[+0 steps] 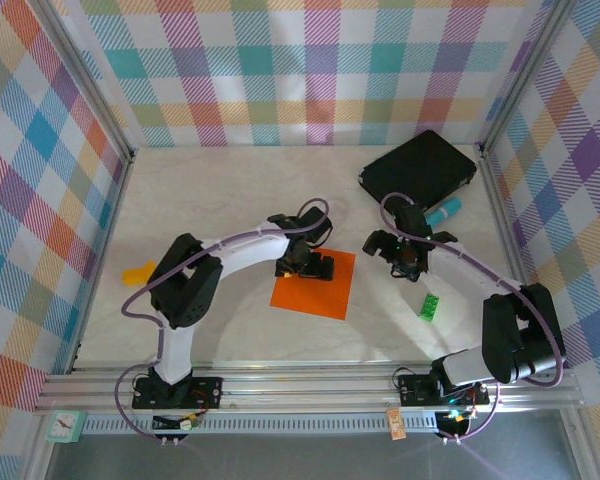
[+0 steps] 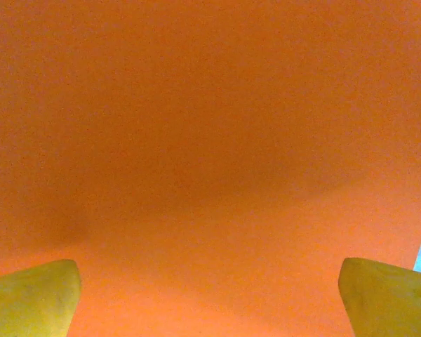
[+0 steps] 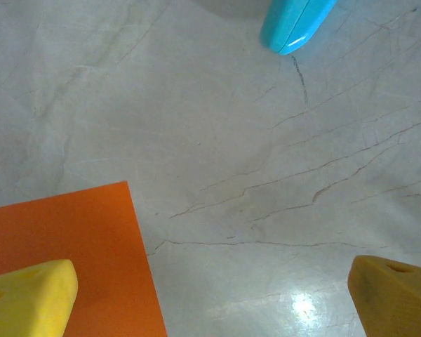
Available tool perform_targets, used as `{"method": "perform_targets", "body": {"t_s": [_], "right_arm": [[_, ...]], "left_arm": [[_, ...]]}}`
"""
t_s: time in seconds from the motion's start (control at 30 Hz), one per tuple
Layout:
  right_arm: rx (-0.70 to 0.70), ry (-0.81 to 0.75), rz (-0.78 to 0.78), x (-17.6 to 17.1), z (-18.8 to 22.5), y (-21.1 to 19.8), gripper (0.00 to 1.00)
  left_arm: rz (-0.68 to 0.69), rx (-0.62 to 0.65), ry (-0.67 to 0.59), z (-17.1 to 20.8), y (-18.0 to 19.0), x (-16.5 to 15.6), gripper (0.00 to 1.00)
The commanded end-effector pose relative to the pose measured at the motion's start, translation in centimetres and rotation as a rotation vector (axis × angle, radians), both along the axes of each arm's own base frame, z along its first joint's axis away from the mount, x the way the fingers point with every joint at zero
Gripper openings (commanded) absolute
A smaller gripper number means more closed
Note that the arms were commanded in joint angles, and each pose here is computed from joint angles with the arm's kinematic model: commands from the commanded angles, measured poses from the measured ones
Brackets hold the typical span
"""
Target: Fold a paper plane with a square sheet of paper (pick it up from the middle)
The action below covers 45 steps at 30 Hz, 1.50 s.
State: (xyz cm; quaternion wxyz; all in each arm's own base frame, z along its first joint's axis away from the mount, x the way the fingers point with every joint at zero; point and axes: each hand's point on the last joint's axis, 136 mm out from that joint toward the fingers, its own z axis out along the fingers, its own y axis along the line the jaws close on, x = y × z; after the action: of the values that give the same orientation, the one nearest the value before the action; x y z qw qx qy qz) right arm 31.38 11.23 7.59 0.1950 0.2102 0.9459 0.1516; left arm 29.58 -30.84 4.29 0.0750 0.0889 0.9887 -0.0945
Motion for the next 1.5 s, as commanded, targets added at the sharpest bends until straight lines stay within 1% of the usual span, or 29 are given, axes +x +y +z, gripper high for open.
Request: {"method": "perform_targets", "body": {"t_s": [0.0, 0.13, 0.37, 0.47, 0.57, 0.73, 0.97, 1.17, 1.27, 1.37, 1.47], "right_arm": [[0.029, -0.023, 0.030, 0.1, 0.4, 0.3, 0.99], [0.029, -0.010, 0.025, -0.1, 0.0, 0.1, 0.99], [0.035, 0.005, 0.017, -0.4, -0.5, 0.0, 0.99], [0.033, 0.008, 0.012, -0.5, -0.7, 0.0, 0.99], [0.029, 0.013, 0.007, -0.5, -0.7, -0.2, 0.99], [0.025, 0.020, 0.001, -0.5, -0.9, -0.3, 0.99], [0.025, 0.028, -0.005, -0.6, -1.1, -0.3, 0.99], [0.029, 0.035, -0.004, -0.6, -1.2, -0.2, 0.99], [0.031, 0.034, -0.005, -0.6, -1.1, -0.2, 0.99], [0.032, 0.032, -0.003, -0.6, -1.1, -0.2, 0.99], [0.032, 0.031, -0.002, -0.6, -1.0, -0.2, 0.99]], "left_arm": [[-0.030, 0.101, 0.015, -0.3, 0.1, -0.6, 0.94], [-0.047, 0.158, 0.017, -1.0, -0.2, -0.4, 0.91], [-0.041, 0.191, 0.024, -2.0, -0.3, -0.1, 0.88], [-0.039, 0.198, 0.046, -2.9, -0.5, -0.6, 0.86], [-0.023, 0.233, 0.061, -3.9, 0.2, -1.0, 0.86], [-0.006, 0.245, 0.095, -5.6, 1.1, -2.1, 0.84], [-0.002, 0.269, 0.111, -6.8, 2.1, -3.0, 0.81], [-0.002, 0.254, 0.094, -6.4, 2.1, -2.8, 0.79], [0.002, 0.233, 0.076, -5.7, 1.9, -2.4, 0.80], [0.001, 0.200, 0.040, -4.0, 1.4, -1.9, 0.81], [0.002, 0.155, -0.003, -1.6, 0.7, -1.2, 0.82]]}}
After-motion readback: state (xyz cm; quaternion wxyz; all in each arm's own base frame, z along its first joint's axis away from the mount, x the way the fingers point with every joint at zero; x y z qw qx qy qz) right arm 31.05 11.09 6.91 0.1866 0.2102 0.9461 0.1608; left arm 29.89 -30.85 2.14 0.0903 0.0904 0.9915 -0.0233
